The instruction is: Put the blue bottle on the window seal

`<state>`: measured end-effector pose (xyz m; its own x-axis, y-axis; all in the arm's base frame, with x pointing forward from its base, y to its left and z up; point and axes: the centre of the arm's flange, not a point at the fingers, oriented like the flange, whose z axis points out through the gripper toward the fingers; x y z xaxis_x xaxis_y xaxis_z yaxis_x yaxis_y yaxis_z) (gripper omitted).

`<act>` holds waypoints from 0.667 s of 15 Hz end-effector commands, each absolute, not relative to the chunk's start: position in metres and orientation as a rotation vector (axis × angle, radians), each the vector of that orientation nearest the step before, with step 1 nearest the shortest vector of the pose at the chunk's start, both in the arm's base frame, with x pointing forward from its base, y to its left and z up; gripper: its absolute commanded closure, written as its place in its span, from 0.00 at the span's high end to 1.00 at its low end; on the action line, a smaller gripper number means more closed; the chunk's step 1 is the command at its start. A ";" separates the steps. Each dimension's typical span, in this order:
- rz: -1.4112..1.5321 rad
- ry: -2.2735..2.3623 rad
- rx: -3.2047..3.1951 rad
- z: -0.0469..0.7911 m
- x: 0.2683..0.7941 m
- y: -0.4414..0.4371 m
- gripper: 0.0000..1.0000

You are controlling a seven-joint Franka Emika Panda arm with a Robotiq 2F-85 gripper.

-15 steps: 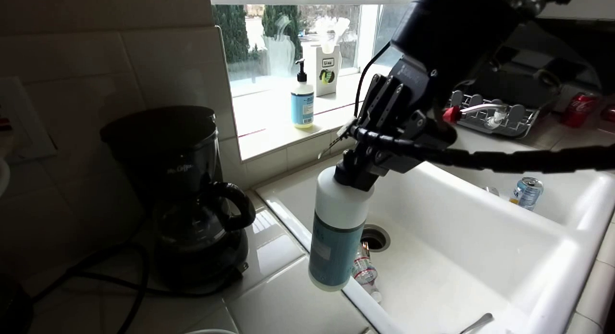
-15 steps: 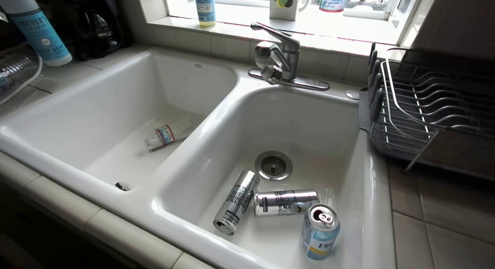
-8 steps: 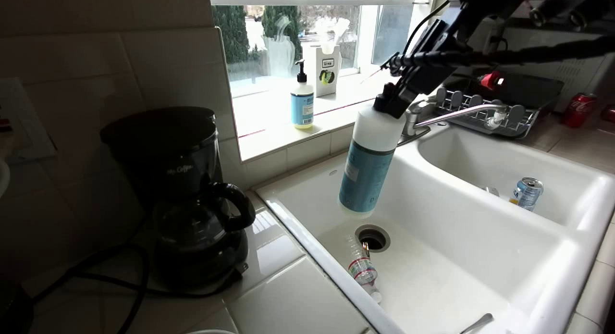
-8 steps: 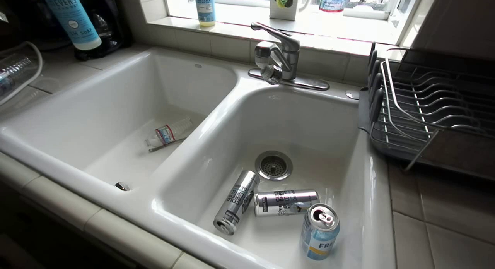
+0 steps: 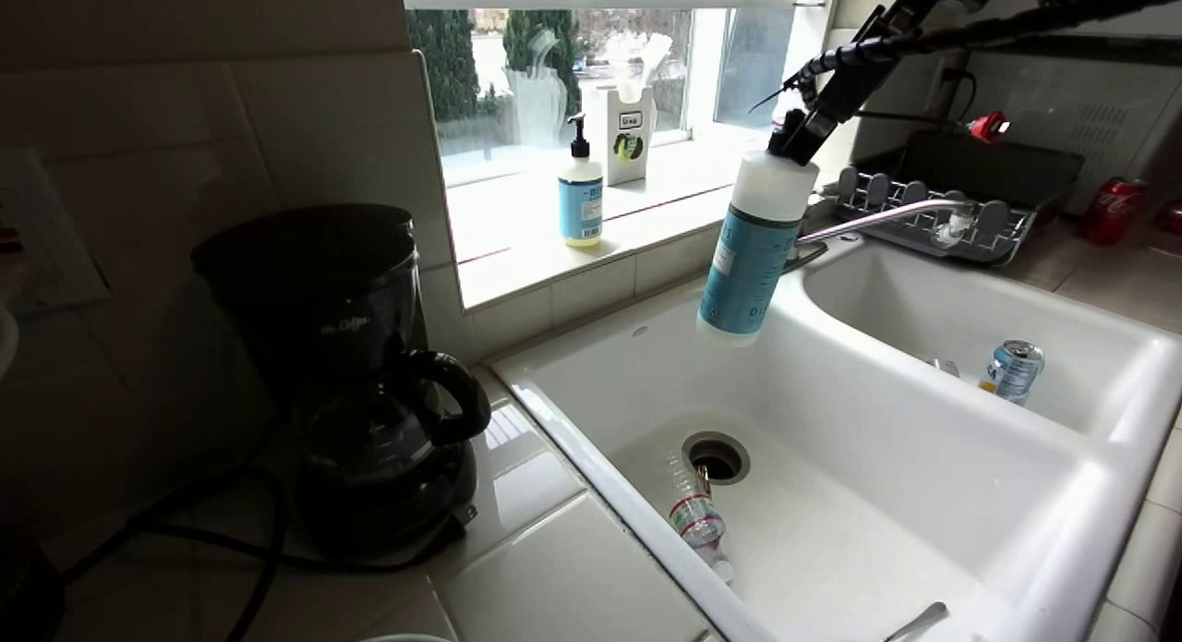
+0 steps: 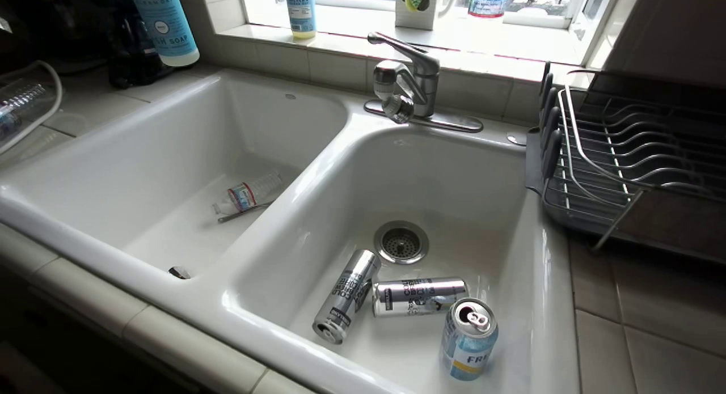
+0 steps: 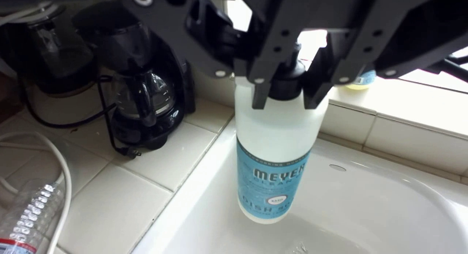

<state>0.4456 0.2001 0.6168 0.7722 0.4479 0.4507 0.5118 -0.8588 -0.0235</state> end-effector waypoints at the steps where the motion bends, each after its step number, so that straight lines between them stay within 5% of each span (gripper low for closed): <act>1: -0.662 -0.767 -2.819 0.617 0.446 0.200 0.30; 5: -0.661 -0.771 -2.818 0.617 0.445 0.202 0.30; 6: -0.661 -0.771 -2.818 0.617 0.445 0.202 0.07; 10: -0.645 -0.703 -2.887 0.626 0.468 0.164 0.07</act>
<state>0.4512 0.1903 0.6169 0.7796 0.4362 0.4494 0.4952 -0.8686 -0.0160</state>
